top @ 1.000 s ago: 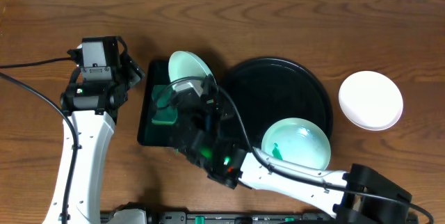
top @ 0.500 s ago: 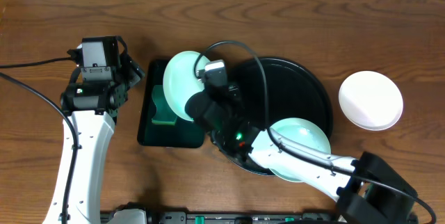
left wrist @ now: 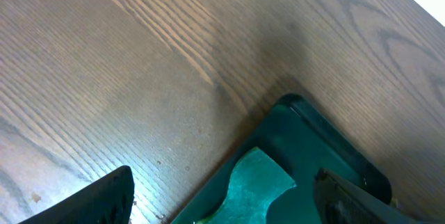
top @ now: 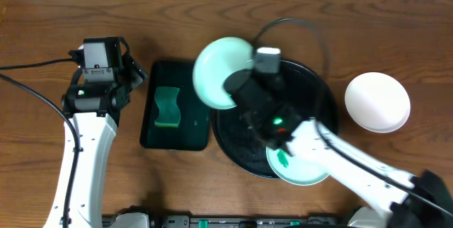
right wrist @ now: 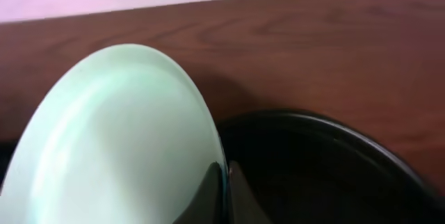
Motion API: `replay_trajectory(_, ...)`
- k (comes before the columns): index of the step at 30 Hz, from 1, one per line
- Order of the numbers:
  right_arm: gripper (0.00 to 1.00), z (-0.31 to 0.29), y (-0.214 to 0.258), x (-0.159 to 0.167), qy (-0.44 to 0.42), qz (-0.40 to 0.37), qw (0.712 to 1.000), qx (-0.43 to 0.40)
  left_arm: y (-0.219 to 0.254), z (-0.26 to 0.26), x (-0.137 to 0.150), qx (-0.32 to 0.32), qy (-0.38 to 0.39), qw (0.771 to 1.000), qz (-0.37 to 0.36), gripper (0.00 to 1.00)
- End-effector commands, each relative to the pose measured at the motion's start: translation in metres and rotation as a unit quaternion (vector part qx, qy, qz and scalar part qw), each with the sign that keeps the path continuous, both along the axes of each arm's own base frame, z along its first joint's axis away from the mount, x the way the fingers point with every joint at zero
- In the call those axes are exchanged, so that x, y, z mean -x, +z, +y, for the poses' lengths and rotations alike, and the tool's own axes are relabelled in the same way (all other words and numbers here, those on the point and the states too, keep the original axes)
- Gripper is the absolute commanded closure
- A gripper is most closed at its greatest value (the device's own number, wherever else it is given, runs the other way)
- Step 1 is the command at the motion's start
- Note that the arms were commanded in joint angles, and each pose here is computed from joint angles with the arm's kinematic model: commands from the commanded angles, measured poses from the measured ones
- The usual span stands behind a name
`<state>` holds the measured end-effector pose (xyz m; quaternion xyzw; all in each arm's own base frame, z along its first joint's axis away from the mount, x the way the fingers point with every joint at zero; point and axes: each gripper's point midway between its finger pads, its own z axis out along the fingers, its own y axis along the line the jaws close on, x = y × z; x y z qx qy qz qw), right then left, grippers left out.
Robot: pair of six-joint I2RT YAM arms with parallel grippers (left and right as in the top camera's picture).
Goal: Clean dirty plates on tray and stack at the side
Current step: 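Carry the pale green plate right toward the white plate, then lower the plate onto the white plate and open the right gripper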
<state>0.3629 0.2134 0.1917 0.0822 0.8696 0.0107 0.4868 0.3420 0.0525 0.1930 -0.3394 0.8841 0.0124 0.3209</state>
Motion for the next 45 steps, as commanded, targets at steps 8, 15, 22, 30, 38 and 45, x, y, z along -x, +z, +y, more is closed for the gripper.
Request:
replay_trajectory(8,0.99,-0.148,0.011,0.009,-0.289,0.015,0.948,-0.131,0.004,0.003,-0.001,0.000,0.008,1.000,-0.005,0.18)
replay_trajectory(15,0.99,-0.234,-0.001,0.030,-0.415,0.042,0.902,-0.112,0.004,0.003,-0.001,0.000,0.008,1.000,-0.005,0.18)
replay_trajectory(22,0.98,-0.287,-0.010,0.052,-0.490,0.066,0.865,-0.091,0.004,0.003,-0.001,0.000,0.008,1.000,-0.005,0.18)
replay_trajectory(30,0.99,-0.324,-0.028,0.083,-0.564,0.084,0.817,-0.089,0.004,0.003,-0.001,0.000,0.008,1.000,-0.005,0.18)
replay_trajectory(38,0.99,-0.347,-0.055,0.114,-0.617,0.100,0.776,-0.082,0.004,0.003,-0.001,0.000,0.008,1.000,-0.005,0.18)
replay_trajectory(45,0.98,-0.355,-0.088,0.131,-0.646,0.094,0.752,-0.093,0.004,0.003,-0.001,0.000,0.008,1.000,-0.005,0.18)
